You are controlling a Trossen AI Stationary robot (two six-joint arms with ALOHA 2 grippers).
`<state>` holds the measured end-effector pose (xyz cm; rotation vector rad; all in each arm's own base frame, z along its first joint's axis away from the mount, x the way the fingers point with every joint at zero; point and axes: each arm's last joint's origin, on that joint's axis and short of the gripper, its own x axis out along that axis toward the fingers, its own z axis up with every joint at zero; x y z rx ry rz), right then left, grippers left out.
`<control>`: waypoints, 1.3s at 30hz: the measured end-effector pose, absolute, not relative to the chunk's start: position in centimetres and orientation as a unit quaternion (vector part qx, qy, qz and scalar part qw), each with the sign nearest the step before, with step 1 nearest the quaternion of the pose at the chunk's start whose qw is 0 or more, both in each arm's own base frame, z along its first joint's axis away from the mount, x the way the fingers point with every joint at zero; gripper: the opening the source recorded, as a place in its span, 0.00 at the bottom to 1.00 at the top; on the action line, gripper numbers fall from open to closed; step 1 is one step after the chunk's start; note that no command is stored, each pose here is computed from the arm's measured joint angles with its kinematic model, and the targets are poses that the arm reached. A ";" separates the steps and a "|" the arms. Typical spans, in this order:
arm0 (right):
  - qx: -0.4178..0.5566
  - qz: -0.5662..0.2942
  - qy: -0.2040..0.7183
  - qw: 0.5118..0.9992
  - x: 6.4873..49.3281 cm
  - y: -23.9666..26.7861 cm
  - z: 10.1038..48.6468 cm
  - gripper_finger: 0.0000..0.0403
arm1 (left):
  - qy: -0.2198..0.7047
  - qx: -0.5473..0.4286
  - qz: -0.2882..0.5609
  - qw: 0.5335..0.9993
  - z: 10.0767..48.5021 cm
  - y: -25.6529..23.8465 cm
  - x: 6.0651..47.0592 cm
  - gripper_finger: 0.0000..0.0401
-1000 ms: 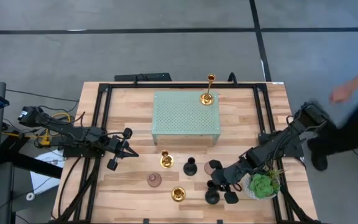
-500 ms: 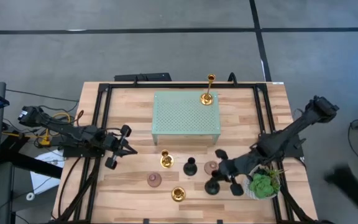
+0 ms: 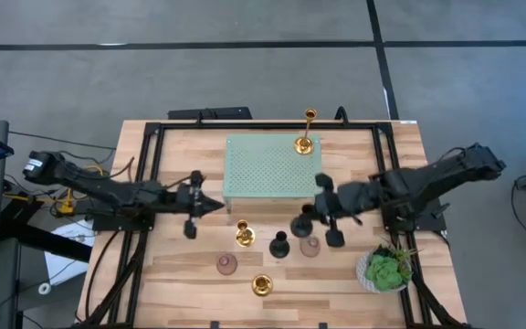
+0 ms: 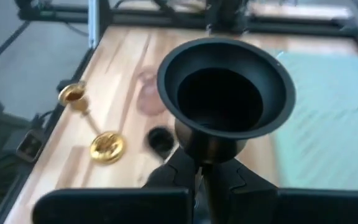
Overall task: Pick & Place candle stick holders
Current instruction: Put the bottom black candle holder on the shelf
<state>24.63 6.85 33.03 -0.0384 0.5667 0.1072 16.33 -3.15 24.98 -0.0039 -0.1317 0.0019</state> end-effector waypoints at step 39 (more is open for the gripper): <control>-0.053 0.064 0.288 0.954 33.1 -2.3 36.2 0.00 | -0.024 0.051 0.024 0.998 30.7 0.5 25.7 0.20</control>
